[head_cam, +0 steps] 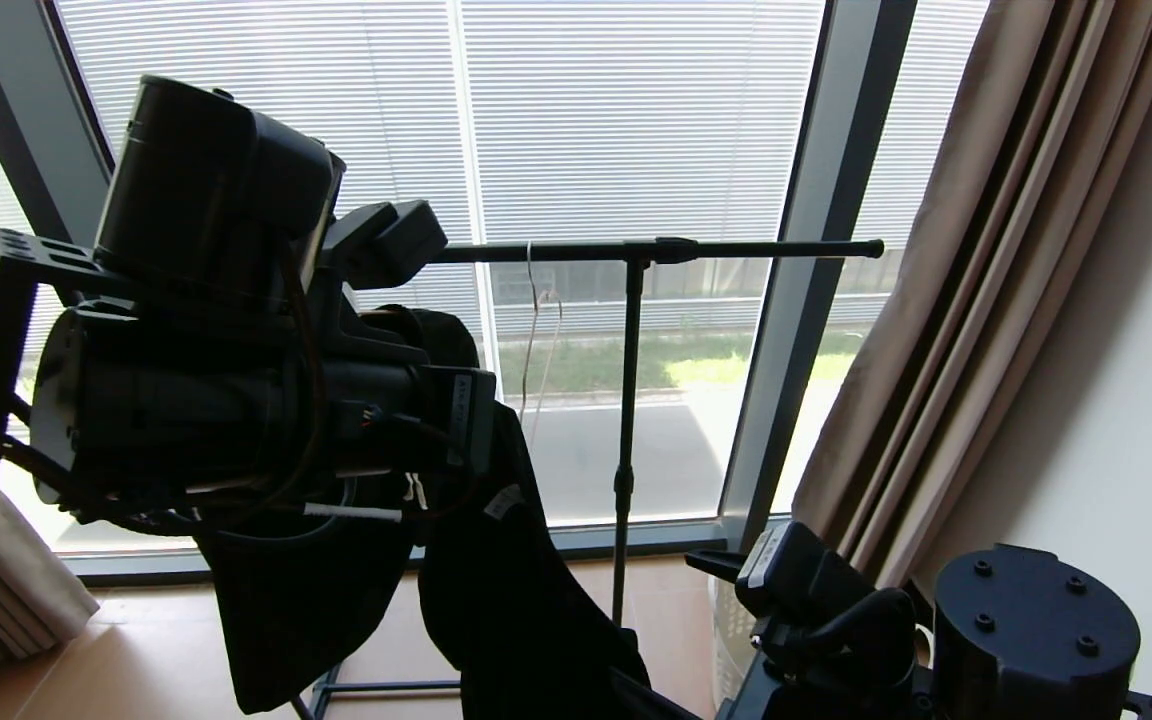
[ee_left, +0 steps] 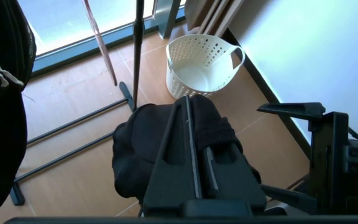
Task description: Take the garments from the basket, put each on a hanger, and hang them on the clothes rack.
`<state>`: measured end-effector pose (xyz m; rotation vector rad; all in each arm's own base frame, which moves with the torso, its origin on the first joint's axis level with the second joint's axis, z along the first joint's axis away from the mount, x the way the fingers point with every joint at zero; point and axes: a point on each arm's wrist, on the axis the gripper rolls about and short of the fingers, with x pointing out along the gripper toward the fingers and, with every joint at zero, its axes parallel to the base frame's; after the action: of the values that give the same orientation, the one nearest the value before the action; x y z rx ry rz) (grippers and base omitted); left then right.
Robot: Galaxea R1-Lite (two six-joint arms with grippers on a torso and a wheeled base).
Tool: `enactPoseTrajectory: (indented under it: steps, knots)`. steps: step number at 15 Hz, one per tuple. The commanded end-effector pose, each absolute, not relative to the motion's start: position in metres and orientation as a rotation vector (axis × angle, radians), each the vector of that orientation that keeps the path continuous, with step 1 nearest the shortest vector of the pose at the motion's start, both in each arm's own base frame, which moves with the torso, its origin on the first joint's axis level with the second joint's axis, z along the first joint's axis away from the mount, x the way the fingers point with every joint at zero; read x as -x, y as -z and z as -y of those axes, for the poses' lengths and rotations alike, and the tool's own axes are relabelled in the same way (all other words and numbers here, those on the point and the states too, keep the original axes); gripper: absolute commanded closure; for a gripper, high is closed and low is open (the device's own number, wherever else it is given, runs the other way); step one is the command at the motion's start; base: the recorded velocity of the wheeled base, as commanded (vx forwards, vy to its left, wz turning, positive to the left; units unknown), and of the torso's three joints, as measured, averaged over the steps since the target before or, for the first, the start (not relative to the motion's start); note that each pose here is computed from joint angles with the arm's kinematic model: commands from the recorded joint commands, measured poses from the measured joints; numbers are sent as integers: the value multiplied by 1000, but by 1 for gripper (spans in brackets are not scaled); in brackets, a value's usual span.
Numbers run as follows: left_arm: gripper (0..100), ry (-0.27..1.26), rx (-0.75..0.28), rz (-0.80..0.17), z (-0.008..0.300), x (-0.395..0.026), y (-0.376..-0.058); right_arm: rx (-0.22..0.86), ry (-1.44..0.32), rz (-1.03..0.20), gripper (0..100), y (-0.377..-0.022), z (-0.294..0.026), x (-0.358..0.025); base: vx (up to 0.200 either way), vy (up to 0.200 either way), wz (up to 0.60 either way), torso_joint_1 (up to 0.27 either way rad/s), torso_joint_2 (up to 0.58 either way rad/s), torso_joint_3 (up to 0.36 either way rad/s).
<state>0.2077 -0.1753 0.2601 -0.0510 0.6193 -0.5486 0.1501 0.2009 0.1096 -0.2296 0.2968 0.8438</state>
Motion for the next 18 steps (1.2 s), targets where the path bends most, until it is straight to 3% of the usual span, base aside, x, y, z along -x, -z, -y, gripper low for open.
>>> enactPoseTrajectory:
  steps: [1, 6, 14, 15, 18]
  knots:
    - [100, 547, 49, -622, 176, -208, -259, 246, -851, -292, 0, -108, -204, -151, 0, 0, 0, 0, 0, 0]
    - [100, 551, 46, -624, 176, -208, -259, 258, -907, -229, 0, -119, -221, -152, 0, 0, 0, 0, 0, 0]
    - [100, 550, 40, -630, 176, -208, -257, 280, -869, -285, 0, -97, -237, -178, 0, 0, 0, 0, 0, 0]
    - [100, 552, 39, -633, 176, -207, -256, 276, -877, -294, 100, -93, -239, -184, 0, 0, 0, 0, 0, 0]
    - [100, 549, 30, -646, 175, -206, -252, 260, -860, -276, 100, -98, -237, -191, 0, 0, 0, 0, 0, 0]
